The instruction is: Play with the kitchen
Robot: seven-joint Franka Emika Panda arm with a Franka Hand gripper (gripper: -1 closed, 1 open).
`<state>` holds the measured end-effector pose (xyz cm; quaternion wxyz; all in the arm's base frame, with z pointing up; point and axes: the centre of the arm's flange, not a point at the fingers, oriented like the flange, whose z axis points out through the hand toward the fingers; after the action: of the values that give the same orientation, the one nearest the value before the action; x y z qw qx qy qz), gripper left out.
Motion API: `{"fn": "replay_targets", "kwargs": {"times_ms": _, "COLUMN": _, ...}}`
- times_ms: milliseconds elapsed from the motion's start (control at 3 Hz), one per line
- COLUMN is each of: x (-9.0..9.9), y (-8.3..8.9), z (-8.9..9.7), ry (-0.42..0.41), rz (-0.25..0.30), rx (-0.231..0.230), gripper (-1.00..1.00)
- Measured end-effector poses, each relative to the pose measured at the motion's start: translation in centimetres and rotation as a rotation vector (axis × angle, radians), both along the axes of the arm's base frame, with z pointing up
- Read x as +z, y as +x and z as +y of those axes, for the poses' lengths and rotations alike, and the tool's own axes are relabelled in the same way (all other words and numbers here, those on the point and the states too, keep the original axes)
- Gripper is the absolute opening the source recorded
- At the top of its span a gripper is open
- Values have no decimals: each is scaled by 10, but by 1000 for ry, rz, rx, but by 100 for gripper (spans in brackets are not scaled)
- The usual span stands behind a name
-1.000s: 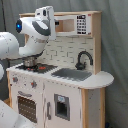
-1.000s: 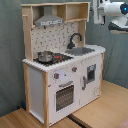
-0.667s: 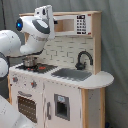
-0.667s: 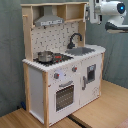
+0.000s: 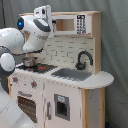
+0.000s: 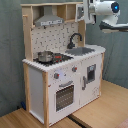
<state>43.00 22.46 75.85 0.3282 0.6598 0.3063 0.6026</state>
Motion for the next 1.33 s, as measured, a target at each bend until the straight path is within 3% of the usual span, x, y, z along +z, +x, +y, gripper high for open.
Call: {"fn": "replay_targets", "kwargs": {"times_ms": 1333, "x": 7, "y": 54, "z": 22, "ry": 27, "rz": 11, "rx": 59, "gripper": -100}}
